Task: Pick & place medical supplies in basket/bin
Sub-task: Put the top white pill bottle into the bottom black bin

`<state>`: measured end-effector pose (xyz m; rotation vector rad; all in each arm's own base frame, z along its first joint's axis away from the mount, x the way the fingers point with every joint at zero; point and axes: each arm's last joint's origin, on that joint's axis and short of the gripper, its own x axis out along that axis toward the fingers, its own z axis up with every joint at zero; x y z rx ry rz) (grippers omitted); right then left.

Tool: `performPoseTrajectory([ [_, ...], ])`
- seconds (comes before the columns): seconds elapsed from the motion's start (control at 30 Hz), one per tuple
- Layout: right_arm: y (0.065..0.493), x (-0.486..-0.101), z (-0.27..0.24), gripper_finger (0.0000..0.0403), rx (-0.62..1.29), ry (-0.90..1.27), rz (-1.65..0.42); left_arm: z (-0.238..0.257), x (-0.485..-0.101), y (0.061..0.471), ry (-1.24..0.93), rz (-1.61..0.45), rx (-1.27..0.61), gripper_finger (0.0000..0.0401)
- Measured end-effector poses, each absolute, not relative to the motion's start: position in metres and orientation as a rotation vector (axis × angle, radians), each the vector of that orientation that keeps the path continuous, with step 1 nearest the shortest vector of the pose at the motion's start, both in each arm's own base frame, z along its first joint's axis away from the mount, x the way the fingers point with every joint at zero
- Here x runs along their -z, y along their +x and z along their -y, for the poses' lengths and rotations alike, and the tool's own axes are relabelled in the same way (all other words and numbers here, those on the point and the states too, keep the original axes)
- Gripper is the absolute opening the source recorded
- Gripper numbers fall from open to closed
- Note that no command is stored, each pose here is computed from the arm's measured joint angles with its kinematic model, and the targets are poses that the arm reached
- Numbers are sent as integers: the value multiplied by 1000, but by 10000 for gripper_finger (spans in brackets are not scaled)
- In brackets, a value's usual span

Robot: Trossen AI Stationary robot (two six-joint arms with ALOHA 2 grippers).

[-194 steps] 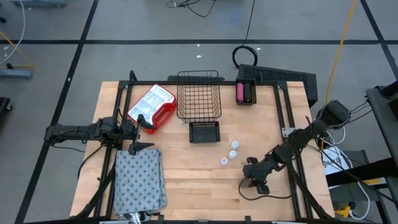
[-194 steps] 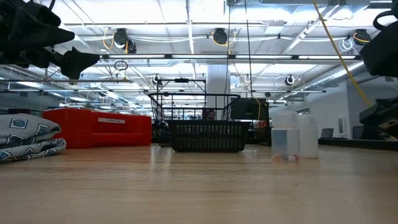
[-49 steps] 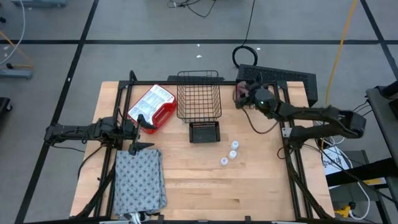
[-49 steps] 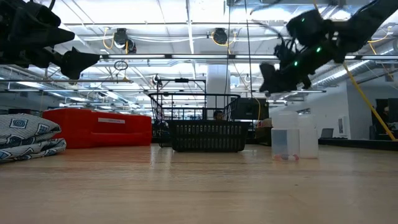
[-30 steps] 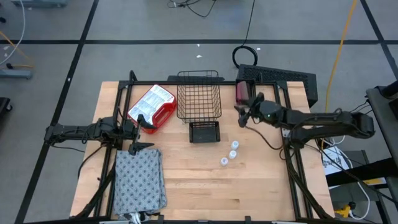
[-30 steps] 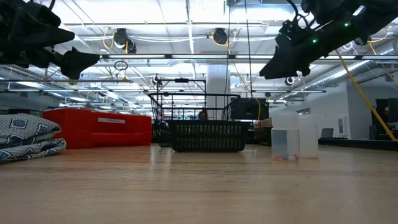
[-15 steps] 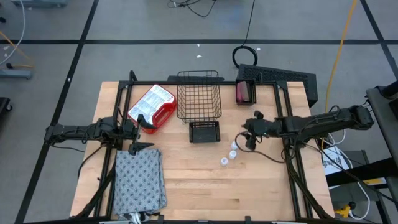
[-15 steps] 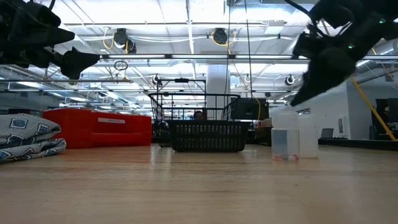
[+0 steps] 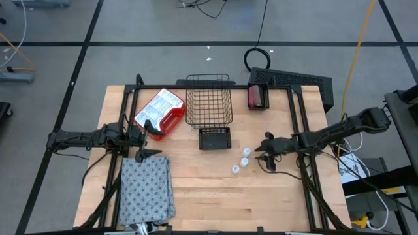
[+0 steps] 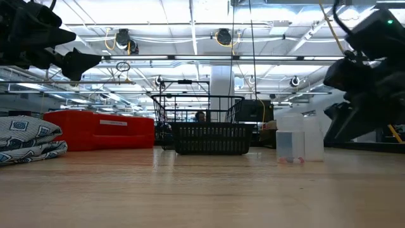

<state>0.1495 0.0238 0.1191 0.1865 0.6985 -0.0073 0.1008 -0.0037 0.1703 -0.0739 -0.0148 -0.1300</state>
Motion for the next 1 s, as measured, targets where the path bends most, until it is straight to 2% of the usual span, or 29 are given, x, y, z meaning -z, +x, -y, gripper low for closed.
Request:
performPoseTrajectory([
  [0.13, 144, -109, -24, 156, 41, 198, -619, 4, -170, 101, -74, 14, 130, 374],
  [0.23, 140, -102, -22, 162, 115, 191, -641, 4, -170, 101, -74, 15, 130, 374],
  [0.37, 140, -96, -21, 195, 158, 196, -673, 4, -170, 101, -74, 14, 130, 374],
  [0.53, 145, -93, -23, 249, 133, 193, -660, 4, -170, 101, -74, 15, 130, 374],
  [0.63, 148, -90, -24, 267, 125, 173, -654, 4, -170, 101, -74, 15, 130, 374],
  [1.0, 160, -84, -25, 255, 118, 124, -599, 4, -170, 101, -74, 14, 130, 374],
])
